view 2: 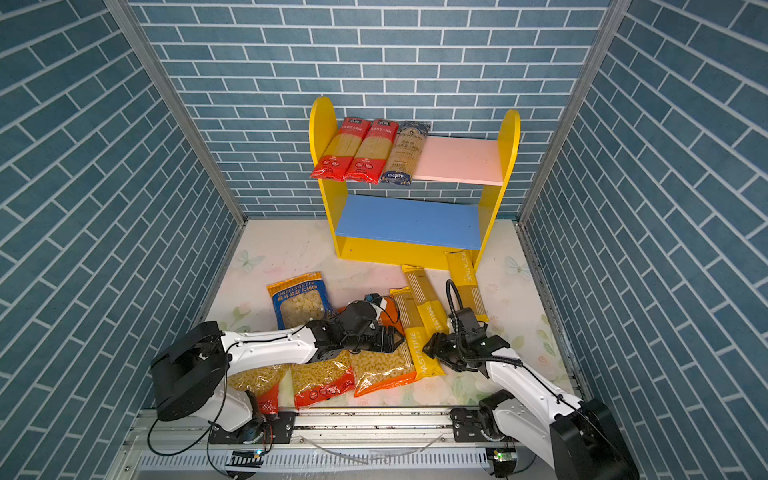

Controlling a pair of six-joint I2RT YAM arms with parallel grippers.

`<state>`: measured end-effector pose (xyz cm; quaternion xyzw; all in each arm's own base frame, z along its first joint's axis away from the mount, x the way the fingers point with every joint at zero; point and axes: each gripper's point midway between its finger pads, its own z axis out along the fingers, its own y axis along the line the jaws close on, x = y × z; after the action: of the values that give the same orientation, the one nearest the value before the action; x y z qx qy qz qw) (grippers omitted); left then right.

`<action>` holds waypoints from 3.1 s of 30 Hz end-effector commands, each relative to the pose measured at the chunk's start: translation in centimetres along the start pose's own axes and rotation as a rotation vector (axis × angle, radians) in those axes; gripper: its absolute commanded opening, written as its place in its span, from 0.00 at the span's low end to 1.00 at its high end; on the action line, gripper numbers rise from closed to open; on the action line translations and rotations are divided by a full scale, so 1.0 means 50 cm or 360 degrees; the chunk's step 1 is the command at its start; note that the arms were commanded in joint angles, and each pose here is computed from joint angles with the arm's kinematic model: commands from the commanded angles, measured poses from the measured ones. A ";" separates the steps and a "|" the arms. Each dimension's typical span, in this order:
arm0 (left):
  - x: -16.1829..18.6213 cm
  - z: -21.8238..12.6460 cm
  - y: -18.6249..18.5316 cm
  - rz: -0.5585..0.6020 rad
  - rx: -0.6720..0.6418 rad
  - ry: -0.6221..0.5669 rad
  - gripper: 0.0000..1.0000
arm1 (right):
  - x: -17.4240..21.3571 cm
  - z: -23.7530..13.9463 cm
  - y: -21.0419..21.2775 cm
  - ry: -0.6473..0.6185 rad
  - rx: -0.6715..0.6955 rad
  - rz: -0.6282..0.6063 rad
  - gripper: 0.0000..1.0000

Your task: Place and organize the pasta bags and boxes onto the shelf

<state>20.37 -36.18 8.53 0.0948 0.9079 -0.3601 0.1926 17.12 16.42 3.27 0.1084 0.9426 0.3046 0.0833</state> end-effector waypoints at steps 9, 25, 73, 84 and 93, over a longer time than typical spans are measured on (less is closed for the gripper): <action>-0.010 -0.016 0.020 -0.0035 -0.0005 -0.0050 0.81 | 0.015 -0.008 0.115 0.0062 -0.0581 -0.0107 0.19; -0.159 -0.163 -0.015 -0.0433 0.0641 -0.0500 0.89 | -0.034 -0.232 0.334 -0.0359 -0.1105 -0.0308 0.00; -0.471 -0.436 -0.163 -0.0368 0.1269 -0.1310 0.17 | -0.005 -0.247 0.402 -0.0535 -0.1205 -0.0200 0.74; -0.470 -0.469 -0.191 -0.0403 0.1384 -0.1349 0.20 | -0.064 -0.274 0.490 -0.0731 -0.1418 -0.0166 0.79; -0.453 -0.464 -0.189 -0.0426 0.1396 -0.1339 0.22 | -0.081 -0.298 0.566 -0.0763 -0.1722 -0.0132 0.63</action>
<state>34.08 -28.83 32.43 -0.1376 0.6148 -0.6662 0.3990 22.00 29.51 26.86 0.0750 0.6875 0.6439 0.3272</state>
